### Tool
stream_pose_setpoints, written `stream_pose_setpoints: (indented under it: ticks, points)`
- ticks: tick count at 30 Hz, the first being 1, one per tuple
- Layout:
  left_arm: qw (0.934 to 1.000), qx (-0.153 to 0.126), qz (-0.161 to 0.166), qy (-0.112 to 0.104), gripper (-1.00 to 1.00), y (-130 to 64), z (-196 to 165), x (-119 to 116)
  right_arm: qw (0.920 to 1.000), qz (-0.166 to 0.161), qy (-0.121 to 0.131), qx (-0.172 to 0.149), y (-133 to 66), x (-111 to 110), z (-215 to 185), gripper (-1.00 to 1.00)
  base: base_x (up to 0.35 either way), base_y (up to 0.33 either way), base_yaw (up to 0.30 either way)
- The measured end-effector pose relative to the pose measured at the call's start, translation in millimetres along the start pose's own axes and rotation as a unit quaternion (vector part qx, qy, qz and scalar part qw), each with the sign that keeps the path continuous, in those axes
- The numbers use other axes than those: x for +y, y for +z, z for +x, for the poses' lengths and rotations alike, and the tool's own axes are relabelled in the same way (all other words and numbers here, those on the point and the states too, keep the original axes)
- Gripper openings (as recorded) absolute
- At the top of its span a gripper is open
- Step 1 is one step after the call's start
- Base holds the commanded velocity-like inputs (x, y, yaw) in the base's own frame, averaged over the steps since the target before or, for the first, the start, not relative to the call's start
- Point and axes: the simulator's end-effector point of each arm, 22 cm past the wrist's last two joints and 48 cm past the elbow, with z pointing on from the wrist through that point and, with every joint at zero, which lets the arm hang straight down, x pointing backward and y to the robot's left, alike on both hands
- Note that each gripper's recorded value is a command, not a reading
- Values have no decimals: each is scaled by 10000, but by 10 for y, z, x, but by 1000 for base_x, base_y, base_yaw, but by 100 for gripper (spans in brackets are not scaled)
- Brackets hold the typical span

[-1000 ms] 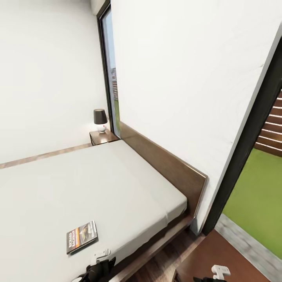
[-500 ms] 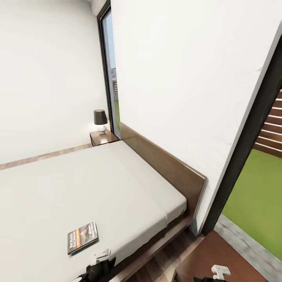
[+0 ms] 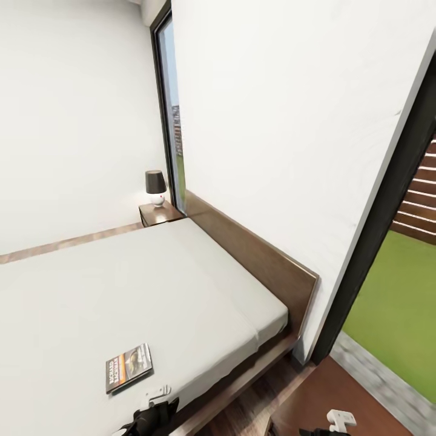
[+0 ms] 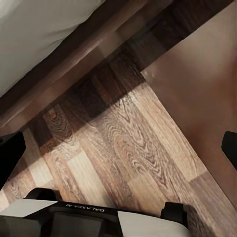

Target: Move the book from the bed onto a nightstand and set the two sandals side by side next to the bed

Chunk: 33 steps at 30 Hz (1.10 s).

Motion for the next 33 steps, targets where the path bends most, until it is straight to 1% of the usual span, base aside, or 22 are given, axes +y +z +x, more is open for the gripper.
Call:
stream_pose_setpoints:
  ticks: [24,33]
  points:
    - [10000,4,0,3,100,-205,-52,-54,10000,1,0,2,-207,69,-14,100,0,0,0]
    - [10000,5,-1,1,100,-276,-62,-70,10000,7,41,-23,-282,80,-23,100,0,0,0]
